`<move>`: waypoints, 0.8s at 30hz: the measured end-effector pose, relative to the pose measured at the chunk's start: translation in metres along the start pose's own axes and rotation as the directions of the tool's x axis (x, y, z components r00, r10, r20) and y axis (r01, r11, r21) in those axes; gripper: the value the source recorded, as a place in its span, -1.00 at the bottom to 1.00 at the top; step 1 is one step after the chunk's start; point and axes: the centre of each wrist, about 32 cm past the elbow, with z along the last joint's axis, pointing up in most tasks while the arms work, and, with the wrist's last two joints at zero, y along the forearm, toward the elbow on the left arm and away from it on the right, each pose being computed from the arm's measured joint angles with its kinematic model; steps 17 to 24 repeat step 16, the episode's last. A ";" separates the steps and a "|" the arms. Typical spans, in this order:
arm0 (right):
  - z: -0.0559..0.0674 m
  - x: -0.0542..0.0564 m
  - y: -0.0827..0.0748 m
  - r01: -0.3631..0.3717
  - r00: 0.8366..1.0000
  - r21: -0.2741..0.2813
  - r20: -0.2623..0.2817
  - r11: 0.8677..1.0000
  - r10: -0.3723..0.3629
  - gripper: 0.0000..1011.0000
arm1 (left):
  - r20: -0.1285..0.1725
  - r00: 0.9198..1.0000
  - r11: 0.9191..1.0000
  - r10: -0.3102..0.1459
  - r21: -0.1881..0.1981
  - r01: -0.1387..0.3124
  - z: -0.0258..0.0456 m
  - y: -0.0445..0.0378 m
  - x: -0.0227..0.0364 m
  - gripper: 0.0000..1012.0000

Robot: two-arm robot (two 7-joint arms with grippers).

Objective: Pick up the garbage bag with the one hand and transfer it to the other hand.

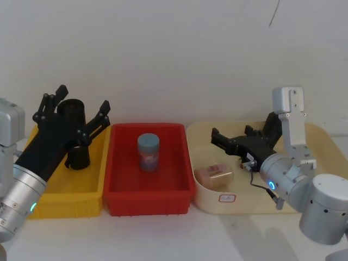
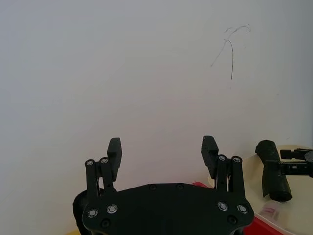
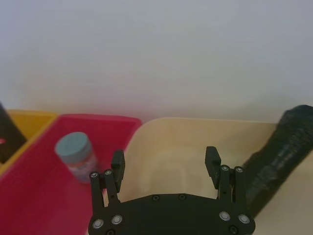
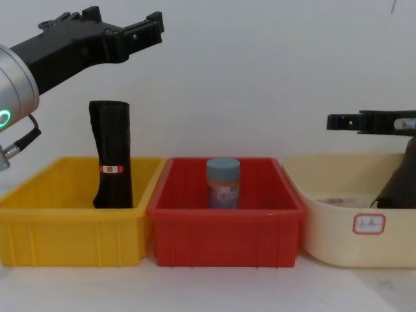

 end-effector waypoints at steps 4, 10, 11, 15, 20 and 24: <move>0.002 -0.006 -0.005 -0.028 1.000 0.011 -0.006 1.000 0.028 0.98 | 0.000 1.000 1.000 0.000 0.000 0.000 0.0000 0.0000 0.0000 0.98; 0.004 -0.012 -0.010 -0.052 0.999 0.022 -0.012 0.998 0.052 0.98 | 0.000 1.000 1.000 0.000 0.000 0.000 0.0000 0.0000 0.0000 0.98; 0.004 -0.012 -0.010 -0.054 0.998 0.023 -0.013 0.998 0.055 0.98 | 0.000 1.000 1.000 0.000 0.000 0.000 0.0000 0.0000 0.0000 0.98; 0.005 -0.014 -0.012 -0.065 0.998 0.028 -0.015 0.997 0.066 0.98 | 0.000 1.000 1.000 0.000 0.000 0.000 0.0000 0.0000 0.0000 0.98; 0.006 -0.015 -0.012 -0.067 0.998 0.029 -0.015 0.997 0.067 0.98 | 0.000 1.000 1.000 0.000 0.000 0.000 0.0000 0.0000 0.0000 0.98; 0.006 -0.015 -0.012 -0.067 0.998 0.029 -0.015 0.997 0.067 0.98 | 0.000 1.000 1.000 0.000 0.000 0.000 0.0000 0.0000 0.0000 0.98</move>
